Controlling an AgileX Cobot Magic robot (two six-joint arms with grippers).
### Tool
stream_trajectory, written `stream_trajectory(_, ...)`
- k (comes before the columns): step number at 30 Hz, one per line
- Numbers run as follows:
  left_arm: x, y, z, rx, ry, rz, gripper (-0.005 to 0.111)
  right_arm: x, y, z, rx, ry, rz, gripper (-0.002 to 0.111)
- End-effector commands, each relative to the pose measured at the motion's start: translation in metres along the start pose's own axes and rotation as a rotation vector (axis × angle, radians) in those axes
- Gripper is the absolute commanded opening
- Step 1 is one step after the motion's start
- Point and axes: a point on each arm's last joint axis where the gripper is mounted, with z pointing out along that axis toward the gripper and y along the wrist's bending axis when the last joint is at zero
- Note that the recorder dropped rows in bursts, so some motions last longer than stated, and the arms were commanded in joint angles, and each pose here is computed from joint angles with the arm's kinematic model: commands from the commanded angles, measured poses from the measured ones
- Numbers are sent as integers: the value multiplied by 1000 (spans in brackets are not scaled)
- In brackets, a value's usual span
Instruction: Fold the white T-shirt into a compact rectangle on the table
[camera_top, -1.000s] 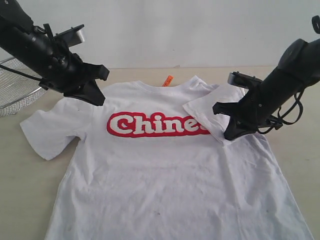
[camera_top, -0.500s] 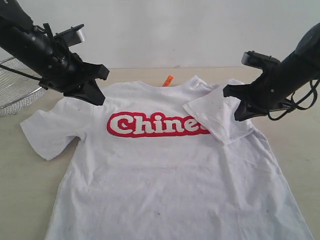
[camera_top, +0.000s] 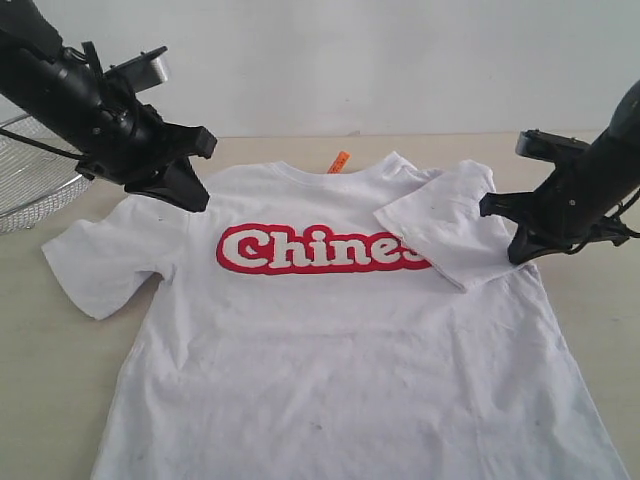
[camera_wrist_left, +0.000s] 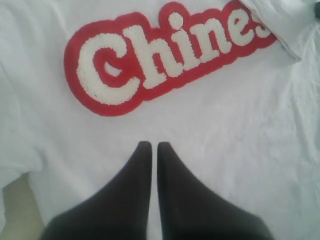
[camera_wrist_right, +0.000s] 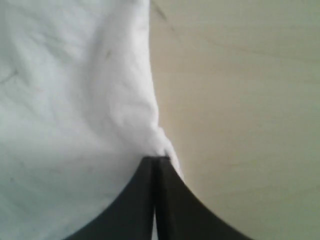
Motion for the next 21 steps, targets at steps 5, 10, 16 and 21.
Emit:
stream_trajectory(5, -1, -13, -36, -15, -102, -38, 5, -8, 5, -19, -66, -75, -10, 0)
stream_trajectory(10, 17, 2, -56, -36, -136, -175, 5, -13, 17, -42, -131, -144, -37, 0)
stream_trajectory(16, 65, 47, -62, -28, -263, -449, 5, -15, 29, -65, -210, -188, -51, 0)
stream_trajectory(21, 89, 93, -55, -76, -343, -645, 5, -15, 41, -84, -287, -220, -72, 0)
